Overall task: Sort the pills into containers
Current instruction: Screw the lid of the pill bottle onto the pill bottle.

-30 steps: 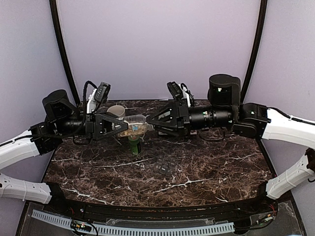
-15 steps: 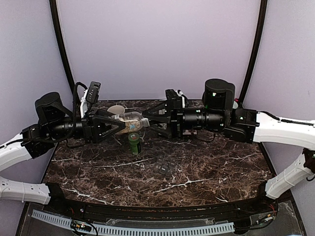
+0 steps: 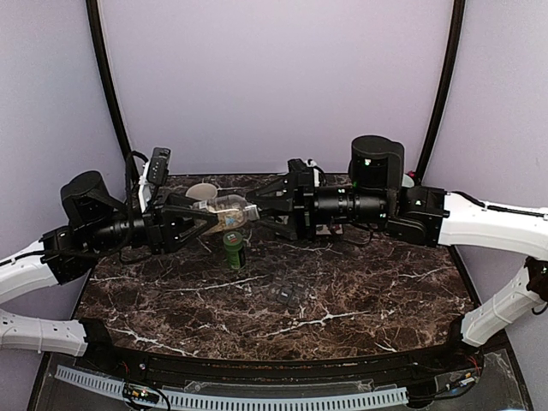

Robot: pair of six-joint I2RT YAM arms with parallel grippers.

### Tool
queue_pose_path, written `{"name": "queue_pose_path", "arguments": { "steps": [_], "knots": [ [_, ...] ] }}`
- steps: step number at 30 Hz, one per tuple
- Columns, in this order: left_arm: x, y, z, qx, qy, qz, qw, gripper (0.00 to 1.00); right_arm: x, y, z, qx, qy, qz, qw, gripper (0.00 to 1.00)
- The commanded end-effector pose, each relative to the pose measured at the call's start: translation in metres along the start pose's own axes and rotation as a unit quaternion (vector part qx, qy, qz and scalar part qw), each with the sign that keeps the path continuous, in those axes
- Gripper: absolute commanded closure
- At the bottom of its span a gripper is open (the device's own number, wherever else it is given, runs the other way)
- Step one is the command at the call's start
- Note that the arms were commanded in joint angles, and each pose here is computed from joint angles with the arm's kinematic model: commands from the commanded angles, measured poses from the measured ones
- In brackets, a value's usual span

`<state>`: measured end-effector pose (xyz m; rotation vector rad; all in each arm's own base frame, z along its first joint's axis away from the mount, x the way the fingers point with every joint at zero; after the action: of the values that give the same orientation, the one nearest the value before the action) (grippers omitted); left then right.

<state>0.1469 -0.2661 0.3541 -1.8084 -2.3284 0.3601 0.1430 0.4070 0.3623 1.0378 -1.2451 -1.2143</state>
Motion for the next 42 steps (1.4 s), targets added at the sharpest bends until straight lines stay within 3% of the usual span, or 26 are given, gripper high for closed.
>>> {"name": "queue_pose_path", "arguments": {
  "steps": [1,7,19,25,33,37,42],
  "knots": [
    [0.001,-0.001,-0.031,-0.018,-0.086,-0.013,0.996,1.0,-0.01,-0.029,0.025,-0.003,0.062,0.056,0.996,0.58],
    [0.005,0.002,-0.025,-0.005,-0.088,-0.021,0.996,1.0,-0.002,-0.015,0.021,0.023,0.048,0.045,0.998,0.47],
    [0.01,0.005,-0.017,0.015,-0.094,-0.027,0.995,1.0,0.018,-0.002,0.016,0.131,0.015,0.085,0.988,0.39],
    [0.007,0.002,-0.016,0.044,-0.084,0.003,0.995,1.0,0.038,-0.003,0.008,0.268,-0.013,0.158,0.95,0.33],
    [0.002,-0.003,-0.018,0.115,-0.067,0.076,0.988,1.0,0.07,0.001,0.012,0.438,-0.035,0.132,0.889,0.25],
    [0.0,-0.004,-0.021,0.151,-0.057,0.115,0.98,1.0,0.079,0.005,0.01,0.48,-0.049,0.136,0.865,0.21],
    [-0.007,-0.008,-0.017,0.179,-0.029,0.153,0.971,1.0,0.074,0.011,0.015,0.503,-0.03,0.117,0.856,0.2]
  ]
}}
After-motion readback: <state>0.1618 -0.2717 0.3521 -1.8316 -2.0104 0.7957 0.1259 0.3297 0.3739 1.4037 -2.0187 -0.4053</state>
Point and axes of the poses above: each gripper's point midway between its finger pads, its own x axis back along the fingers, its own y axis along the line the jaws close on, z = x × y, the point moved 3 cm from there along x, back along the fingers, and after that the axes turned 7 degrees about -x, right-handed, at the moved point
